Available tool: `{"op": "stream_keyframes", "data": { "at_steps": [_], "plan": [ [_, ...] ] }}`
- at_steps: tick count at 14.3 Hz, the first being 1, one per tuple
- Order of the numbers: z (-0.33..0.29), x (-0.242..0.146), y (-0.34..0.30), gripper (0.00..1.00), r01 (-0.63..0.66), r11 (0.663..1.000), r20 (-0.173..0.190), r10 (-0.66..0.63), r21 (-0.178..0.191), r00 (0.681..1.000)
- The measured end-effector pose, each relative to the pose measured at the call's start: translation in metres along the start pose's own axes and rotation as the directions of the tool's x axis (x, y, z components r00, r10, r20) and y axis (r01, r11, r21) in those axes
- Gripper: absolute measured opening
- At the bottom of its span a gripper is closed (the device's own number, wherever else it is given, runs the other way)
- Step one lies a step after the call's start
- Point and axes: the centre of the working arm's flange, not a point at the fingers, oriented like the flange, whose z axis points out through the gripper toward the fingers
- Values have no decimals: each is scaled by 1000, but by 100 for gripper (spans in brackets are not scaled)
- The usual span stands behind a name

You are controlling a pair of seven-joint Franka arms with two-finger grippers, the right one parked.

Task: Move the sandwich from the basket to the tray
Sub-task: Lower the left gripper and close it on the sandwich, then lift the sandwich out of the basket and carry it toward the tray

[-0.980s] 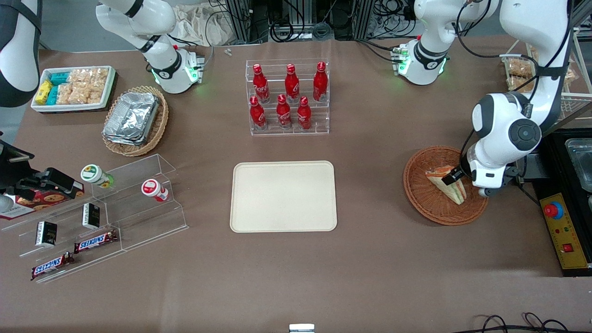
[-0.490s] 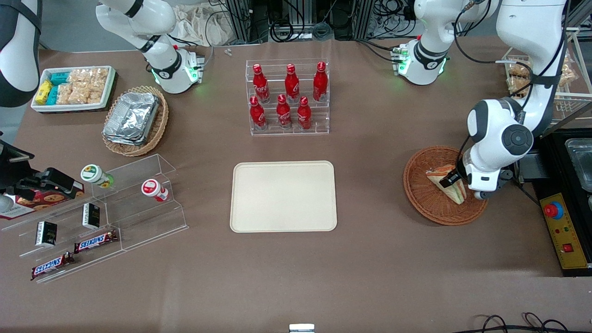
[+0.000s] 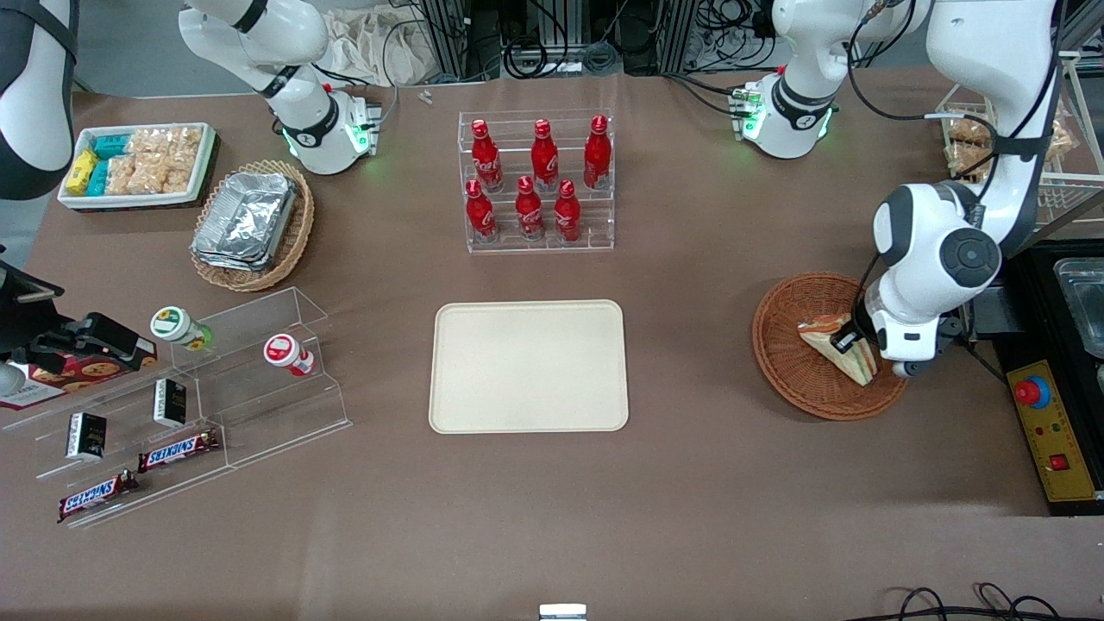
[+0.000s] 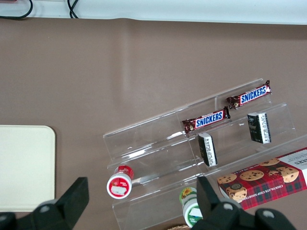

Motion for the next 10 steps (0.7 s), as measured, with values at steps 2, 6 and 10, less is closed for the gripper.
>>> {"op": "stream_keyframes", "data": {
  "at_steps": [2,6,10],
  "plan": [
    [-42,9,6,22,-29,998,33,27,47,999],
    [-161,25,16,15,-193,978,85,186,83,979],
    [-271,23,15,15,-486,873,89,481,40,872]
  ]
}}
